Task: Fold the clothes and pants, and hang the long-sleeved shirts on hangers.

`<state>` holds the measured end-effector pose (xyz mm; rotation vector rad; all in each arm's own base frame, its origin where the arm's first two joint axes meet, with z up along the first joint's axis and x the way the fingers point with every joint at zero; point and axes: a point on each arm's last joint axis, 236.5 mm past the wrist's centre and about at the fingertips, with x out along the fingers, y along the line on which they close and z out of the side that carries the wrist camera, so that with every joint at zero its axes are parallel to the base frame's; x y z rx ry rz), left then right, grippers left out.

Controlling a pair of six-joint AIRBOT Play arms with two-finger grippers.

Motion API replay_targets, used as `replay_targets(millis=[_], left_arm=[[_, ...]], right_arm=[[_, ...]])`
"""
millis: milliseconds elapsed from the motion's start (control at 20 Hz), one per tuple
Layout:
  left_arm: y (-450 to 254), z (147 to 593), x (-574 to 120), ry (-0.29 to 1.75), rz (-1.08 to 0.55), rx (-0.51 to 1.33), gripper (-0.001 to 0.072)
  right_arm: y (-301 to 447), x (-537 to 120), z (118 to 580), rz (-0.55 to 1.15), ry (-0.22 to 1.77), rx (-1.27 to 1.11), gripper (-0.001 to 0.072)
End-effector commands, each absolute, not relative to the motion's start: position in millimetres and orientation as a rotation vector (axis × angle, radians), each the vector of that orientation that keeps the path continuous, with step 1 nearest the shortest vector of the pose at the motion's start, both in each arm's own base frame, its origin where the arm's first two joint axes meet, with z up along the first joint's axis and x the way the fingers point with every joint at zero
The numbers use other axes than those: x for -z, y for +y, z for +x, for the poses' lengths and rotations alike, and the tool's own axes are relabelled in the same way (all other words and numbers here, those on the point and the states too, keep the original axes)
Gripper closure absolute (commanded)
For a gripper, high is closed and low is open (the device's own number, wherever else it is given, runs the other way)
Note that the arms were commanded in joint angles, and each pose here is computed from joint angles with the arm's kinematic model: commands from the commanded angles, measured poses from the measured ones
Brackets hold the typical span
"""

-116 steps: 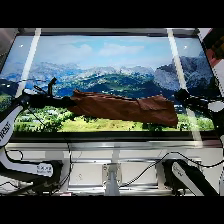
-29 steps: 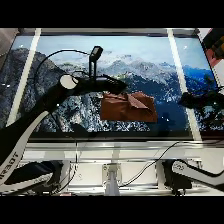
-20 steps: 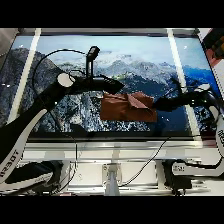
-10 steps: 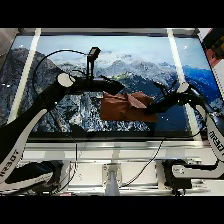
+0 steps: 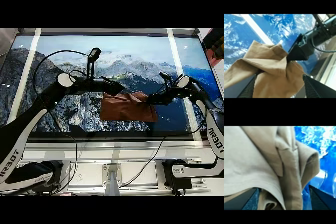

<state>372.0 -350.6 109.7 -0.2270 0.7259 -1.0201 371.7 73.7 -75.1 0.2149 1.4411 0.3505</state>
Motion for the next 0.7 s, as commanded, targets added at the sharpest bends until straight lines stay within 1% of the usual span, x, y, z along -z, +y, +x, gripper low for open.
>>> replay_targets(millis=[0,100,200,300,400,550,650], left_arm=[[-351.6,367.6,-108.3,0.74,-0.225,1.035,0.0068],[-352.3,364.5,-107.6,0.748,-0.223,1.046,0.0068],[-352.3,364.6,-107.6,0.748,-0.223,1.046,0.0068],[-352.1,364.7,-107.6,0.748,-0.223,1.045,0.0068],[-352.1,364.7,-107.7,0.748,-0.223,1.045,0.0068],[-352.1,364.7,-107.7,0.748,-0.223,1.045,0.0068],[-352.1,364.7,-107.7,0.748,-0.223,1.045,0.0068]], right_arm=[[71.1,86.8,367.2,0.265,1.501,-0.326,0.0027],[60.6,87.6,365.2,0.311,1.516,-0.308,0.0028],[49.1,80.1,365.2,0.424,1.515,-0.296,0.0043],[42.6,66.8,364.3,0.537,1.489,-0.36,0.0053],[35.0,58.3,359.6,0.612,1.475,-0.427,0.0054],[29.5,65.2,339.1,0.68,1.559,-0.469,0.0054],[41.3,71.1,332.0,0.713,1.597,-0.547,0.0054]])
